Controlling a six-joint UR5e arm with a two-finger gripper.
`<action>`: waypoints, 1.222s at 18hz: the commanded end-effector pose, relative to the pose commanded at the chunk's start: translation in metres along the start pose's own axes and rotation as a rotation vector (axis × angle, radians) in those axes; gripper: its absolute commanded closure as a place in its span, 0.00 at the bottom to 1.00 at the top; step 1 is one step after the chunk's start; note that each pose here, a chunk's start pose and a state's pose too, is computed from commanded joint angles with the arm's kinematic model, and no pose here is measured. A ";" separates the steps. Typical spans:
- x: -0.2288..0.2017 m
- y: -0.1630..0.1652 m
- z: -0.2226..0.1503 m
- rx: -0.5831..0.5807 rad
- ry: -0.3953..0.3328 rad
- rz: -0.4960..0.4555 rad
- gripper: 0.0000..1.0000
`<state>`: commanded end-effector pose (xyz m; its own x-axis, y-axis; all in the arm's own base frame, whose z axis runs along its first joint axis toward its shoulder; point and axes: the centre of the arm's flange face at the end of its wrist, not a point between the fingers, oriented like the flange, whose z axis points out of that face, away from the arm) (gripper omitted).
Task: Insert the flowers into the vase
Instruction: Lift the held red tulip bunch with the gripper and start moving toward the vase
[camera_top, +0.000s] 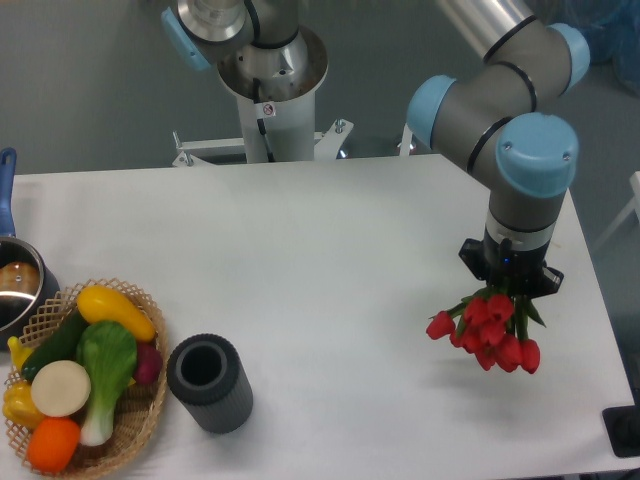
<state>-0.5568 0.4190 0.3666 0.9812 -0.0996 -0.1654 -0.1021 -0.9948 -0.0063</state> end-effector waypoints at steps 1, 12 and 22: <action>-0.001 0.001 -0.007 0.011 -0.009 -0.004 1.00; 0.006 -0.024 -0.056 0.340 0.028 -0.048 1.00; 0.027 -0.075 -0.091 0.708 0.159 -0.201 1.00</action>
<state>-0.5074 0.4884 0.4527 0.9984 0.0271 0.0502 0.0536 -0.7471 -0.6625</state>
